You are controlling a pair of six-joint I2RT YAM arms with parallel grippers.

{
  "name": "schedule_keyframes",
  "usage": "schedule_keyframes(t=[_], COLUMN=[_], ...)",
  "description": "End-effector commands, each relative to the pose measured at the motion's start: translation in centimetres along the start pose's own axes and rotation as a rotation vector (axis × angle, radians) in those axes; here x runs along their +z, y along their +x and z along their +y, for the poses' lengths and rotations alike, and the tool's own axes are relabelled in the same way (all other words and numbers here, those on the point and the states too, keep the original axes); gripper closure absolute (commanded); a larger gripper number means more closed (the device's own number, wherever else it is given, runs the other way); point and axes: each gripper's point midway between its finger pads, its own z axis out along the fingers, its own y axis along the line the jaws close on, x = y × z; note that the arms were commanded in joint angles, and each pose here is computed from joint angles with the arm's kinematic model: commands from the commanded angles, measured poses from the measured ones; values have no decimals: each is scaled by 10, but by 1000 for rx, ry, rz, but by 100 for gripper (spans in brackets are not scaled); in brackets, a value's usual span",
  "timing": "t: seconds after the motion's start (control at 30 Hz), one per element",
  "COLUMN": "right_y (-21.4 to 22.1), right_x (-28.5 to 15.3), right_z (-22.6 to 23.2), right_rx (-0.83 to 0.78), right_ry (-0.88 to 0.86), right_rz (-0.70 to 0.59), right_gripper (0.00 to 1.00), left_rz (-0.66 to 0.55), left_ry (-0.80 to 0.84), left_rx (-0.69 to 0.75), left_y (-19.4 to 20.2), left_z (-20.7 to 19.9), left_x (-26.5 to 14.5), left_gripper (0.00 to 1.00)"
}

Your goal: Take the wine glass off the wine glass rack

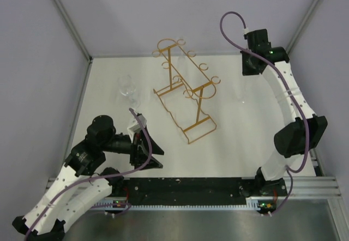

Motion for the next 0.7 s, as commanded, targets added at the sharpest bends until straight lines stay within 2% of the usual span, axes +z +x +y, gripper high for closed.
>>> schedule_keyframes(t=[0.0,0.17,0.67], right_y=[-28,-34,-37], right_x=[2,22,41], right_z=[-4,-3,-4], right_rx=[20,13,27], right_ry=[21,40,52], right_rz=[-61,-42,-36], right_gripper=[100,100,100], left_rz=[-13,-23,-15], left_ry=[-2,-11,-26], left_rx=[45,63,55], left_y=[-8,-7,-6], left_z=[2,0,5], left_x=[3,2,3], left_gripper=[35,34,34])
